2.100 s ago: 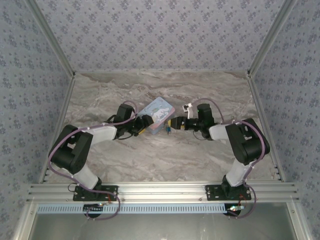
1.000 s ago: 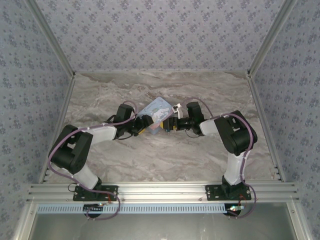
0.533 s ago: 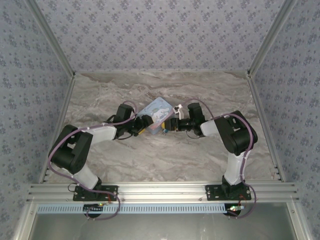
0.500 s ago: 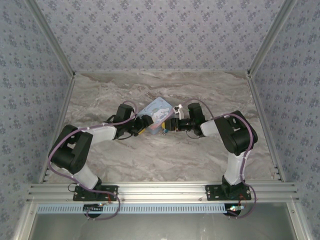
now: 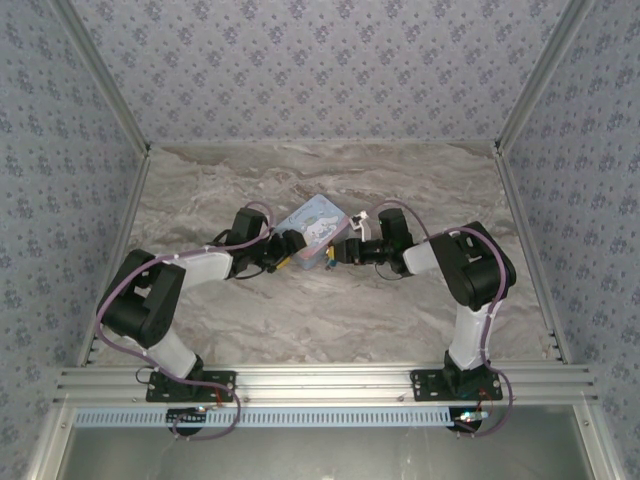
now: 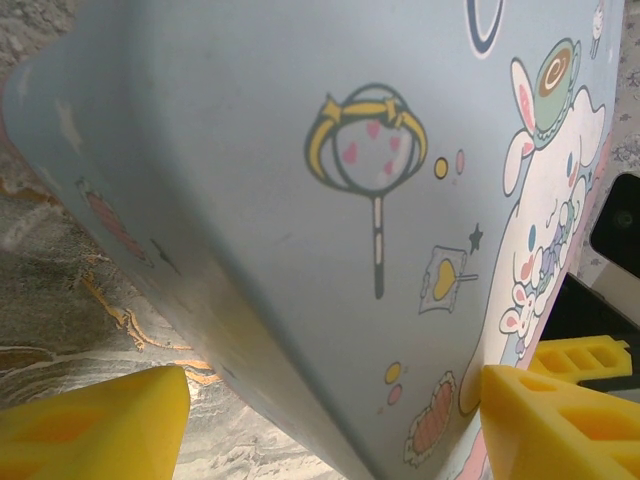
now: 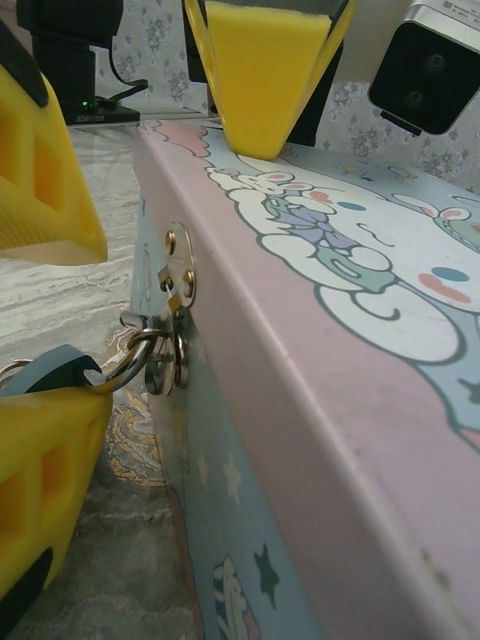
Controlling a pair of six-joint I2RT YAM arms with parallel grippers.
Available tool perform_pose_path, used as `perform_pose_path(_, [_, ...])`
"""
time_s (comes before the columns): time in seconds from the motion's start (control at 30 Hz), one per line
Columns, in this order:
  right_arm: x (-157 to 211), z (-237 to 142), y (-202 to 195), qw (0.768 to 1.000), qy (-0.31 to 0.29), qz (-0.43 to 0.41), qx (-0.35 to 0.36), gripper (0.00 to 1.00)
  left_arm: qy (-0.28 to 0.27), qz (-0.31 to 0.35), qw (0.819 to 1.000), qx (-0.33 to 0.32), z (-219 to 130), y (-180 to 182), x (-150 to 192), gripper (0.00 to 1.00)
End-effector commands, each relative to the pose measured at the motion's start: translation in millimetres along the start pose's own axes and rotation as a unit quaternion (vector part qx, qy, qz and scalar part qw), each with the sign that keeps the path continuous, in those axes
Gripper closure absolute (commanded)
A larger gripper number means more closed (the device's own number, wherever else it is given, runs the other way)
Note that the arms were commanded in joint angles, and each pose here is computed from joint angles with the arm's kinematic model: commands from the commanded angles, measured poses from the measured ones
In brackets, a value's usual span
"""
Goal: Unlock a padlock with a key
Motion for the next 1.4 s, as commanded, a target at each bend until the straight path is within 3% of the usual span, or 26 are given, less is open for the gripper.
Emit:
perform_pose_path(0.0, [-5.8,-5.5,6.9,1.000,-0.009,-0.010,-0.011,0.65,0.008,-0.023,0.997,-0.067,-0.6,40.0,7.5,0.26])
perform_pose_path(0.17, [-7.0,-5.6,5.8,1.000,-0.011,-0.011,-0.008,0.77,0.008,-0.023,0.997,-0.068,-0.8,40.7,7.3,0.26])
perform_pose_path(0.63, [-9.7,-3.2,-2.9,1.000,-0.018,-0.001,0.015,0.91,0.008,-0.024,0.997,-0.069,-1.9,42.3,7.7,0.26])
perform_pose_path(1.0, [-11.1,-8.5,-14.0,0.996,-0.051,0.054,0.048,0.99,0.008,-0.025,0.997,-0.070,-3.2,44.5,9.2,0.25])
perform_pose_path(1.37, [-20.8,-9.2,-11.0,0.990,-0.091,0.093,0.062,1.00,0.010,-0.025,0.997,-0.073,-3.2,47.7,10.6,0.25])
Point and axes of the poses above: each hand's point on the last joint's axis, 136 mm out from that joint toward the fingers, its own z axis out along the fingers, its own y axis along the line the jaws close on, x = y × z, the point moved 1 cm from there along -z, back along the fingers, and after that the axes turned 14 degrees about -z, right-handed, at the moved point
